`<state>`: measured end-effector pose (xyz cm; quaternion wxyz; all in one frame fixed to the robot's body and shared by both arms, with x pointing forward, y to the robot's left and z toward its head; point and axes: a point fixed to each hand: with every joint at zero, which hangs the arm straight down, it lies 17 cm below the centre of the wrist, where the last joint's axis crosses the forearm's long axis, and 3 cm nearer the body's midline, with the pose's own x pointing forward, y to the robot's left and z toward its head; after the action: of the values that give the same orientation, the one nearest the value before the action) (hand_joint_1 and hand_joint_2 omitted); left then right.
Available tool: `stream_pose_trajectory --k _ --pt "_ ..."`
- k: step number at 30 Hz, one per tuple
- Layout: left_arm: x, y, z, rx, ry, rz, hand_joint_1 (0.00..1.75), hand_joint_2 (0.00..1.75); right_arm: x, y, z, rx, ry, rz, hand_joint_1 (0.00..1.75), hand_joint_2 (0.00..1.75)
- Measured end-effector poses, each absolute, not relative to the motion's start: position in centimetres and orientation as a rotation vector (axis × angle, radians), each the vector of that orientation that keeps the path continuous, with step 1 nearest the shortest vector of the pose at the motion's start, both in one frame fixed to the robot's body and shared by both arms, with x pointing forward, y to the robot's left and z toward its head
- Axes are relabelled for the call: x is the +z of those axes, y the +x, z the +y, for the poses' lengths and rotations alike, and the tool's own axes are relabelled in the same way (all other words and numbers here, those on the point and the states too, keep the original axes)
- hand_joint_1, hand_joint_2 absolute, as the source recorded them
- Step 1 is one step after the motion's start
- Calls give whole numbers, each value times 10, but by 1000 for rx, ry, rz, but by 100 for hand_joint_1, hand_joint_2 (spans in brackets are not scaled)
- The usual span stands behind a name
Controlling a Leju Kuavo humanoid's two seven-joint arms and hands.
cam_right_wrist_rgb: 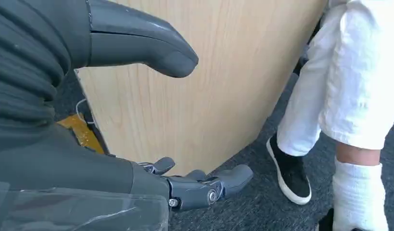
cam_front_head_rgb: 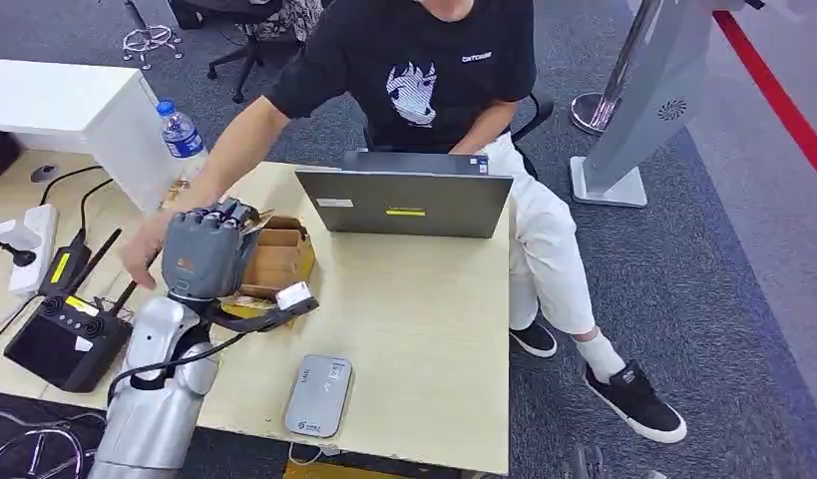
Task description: Pass the card to the sensor for recognition and then transmit it.
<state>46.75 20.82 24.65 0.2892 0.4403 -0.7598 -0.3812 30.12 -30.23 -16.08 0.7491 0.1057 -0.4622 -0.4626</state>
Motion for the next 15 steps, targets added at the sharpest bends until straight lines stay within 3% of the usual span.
stream_pose_trajectory --k 15 --pt "192 387 122 -1232 812 -2145 175 175 -163 294 -309 -1044 222 -1013 0 175"
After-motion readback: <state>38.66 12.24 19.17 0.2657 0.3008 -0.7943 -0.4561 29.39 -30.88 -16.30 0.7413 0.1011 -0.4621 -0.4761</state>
